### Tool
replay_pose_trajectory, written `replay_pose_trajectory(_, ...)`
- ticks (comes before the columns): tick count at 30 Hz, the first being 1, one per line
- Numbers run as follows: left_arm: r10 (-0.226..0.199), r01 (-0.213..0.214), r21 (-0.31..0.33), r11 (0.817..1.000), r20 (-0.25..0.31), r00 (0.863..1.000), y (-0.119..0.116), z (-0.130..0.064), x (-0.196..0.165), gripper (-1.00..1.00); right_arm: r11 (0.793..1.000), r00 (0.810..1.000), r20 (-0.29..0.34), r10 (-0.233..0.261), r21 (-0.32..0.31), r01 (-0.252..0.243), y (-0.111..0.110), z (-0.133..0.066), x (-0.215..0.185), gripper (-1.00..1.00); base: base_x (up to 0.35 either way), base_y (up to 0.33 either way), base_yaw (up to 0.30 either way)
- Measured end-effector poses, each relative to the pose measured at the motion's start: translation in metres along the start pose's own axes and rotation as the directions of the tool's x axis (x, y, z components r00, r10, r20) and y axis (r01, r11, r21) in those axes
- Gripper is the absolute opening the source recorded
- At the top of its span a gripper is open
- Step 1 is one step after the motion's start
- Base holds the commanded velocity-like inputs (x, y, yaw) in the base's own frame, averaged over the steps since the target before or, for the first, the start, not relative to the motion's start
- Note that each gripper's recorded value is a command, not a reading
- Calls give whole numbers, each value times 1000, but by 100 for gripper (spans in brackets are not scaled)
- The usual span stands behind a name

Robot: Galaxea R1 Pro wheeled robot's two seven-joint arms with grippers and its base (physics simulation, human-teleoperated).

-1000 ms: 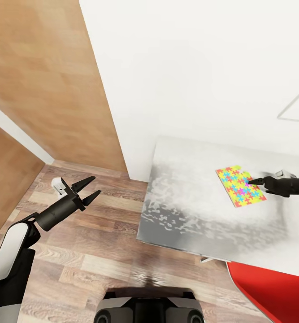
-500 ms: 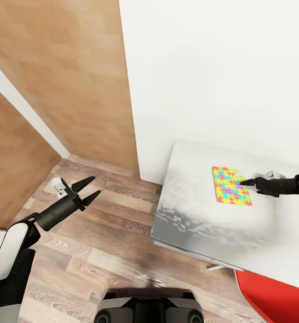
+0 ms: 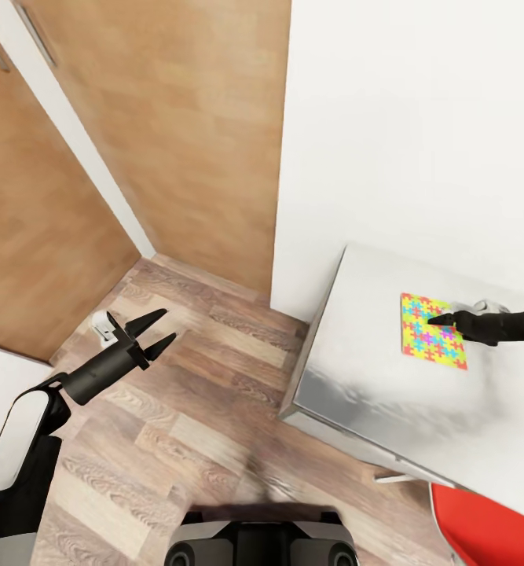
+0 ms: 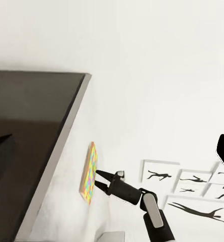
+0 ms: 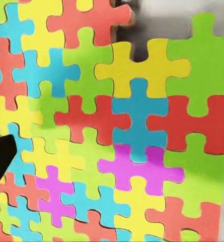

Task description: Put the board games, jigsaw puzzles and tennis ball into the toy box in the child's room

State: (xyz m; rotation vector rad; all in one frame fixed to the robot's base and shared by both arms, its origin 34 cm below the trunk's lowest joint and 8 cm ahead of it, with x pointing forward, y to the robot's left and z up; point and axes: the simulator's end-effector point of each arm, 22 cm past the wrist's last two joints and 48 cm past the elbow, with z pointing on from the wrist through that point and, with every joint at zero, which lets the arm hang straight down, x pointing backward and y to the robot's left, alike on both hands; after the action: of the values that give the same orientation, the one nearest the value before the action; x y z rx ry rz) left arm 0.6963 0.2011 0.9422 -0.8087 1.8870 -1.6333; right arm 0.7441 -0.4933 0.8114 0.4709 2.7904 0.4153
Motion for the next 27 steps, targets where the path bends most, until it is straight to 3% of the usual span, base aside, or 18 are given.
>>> replay_pose_trajectory(4, 4, -4, 5, 1000, 1, 1000, -5, -4, 3, 100, 999, 1000, -3, 7, -39, -7, 17, 3, 6, 100, -41, 0, 287)
replay_pose_trajectory(20, 4, -4, 5, 1000, 1, 1000, -5, -4, 3, 100, 1000, 1000, -3, -1, -26, 1, 14, 2, 6, 100, -9, 0, 286)
replay_pose_trajectory(27, 3, -3, 5, 1000, 0, 1000, -4, -3, 3, 100, 1000, 1000, -3, 1, -29, -1, 14, 2, 5, 100, -1, 0, 140)
